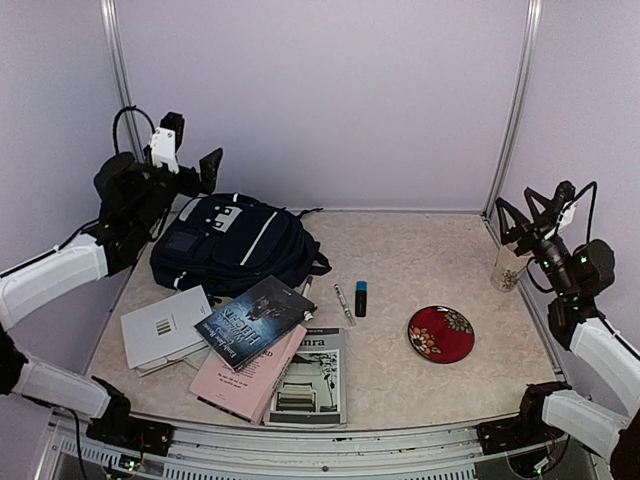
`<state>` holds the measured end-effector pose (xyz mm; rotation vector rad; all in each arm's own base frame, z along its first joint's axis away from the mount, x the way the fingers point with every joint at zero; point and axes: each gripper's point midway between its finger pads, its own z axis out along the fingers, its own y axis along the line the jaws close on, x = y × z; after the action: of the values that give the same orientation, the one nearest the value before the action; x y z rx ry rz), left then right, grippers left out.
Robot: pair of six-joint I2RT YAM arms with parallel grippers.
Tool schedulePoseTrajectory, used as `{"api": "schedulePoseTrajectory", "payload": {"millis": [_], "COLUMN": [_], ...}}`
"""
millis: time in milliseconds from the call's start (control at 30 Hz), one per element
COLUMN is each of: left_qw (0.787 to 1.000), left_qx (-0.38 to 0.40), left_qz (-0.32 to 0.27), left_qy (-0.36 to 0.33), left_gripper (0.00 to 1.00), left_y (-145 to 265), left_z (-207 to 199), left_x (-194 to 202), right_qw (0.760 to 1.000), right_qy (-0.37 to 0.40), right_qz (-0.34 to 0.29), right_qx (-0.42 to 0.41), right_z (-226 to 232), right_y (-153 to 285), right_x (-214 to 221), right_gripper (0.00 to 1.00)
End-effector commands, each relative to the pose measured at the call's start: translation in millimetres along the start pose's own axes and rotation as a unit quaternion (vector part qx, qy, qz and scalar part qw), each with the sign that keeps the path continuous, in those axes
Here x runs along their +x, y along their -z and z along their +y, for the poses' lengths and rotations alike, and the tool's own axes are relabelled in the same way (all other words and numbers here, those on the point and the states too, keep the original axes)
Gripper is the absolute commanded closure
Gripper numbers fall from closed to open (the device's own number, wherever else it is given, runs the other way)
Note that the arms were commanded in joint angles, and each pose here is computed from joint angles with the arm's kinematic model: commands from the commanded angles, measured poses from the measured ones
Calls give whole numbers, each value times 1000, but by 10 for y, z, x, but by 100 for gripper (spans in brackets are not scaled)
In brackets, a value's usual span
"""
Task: Pack the student bag
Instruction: Pick up the student bag from the corner of the board.
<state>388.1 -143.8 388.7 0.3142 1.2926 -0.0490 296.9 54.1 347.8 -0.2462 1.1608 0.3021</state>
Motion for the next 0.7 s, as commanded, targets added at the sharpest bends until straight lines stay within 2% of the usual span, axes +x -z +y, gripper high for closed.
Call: {"api": "schedulePoseTrajectory", "payload": {"millis": [0, 133, 233, 333, 567, 633, 667], "left_qw": [971, 915, 879, 851, 822, 816, 816], "left_qx": [152, 224, 230, 223, 179, 165, 160], "left_qz": [184, 335, 416, 471, 527, 539, 541], "left_qy": [-15, -13, -37, -61, -118, -129, -129], "left_gripper": [1, 1, 1, 1, 1, 9, 17], "left_y": [-361, -541, -559, -565, -672, -690, -707], "left_z": [-631, -1072, -1301, -1442, -1448, -1400, -1379], "left_x": [493, 1140, 1792, 2362, 3116, 3249, 3278], "right_qw": [989, 975, 966, 956, 922, 919, 918], "right_qy": [-97, -137, -137, -146, -166, -168, -169], "right_qz": [42, 110, 153, 186, 251, 252, 249], "right_qx": [-99, -135, -159, -175, -242, -254, -259], "right_z": [376, 742, 1063, 1303, 1771, 1848, 1881], "right_y": [-238, -503, -619, -696, -665, -628, -607], "right_x": [-183, 21, 250, 455, 840, 850, 836], "right_gripper": [14, 18, 17, 16, 10, 10, 10]}}
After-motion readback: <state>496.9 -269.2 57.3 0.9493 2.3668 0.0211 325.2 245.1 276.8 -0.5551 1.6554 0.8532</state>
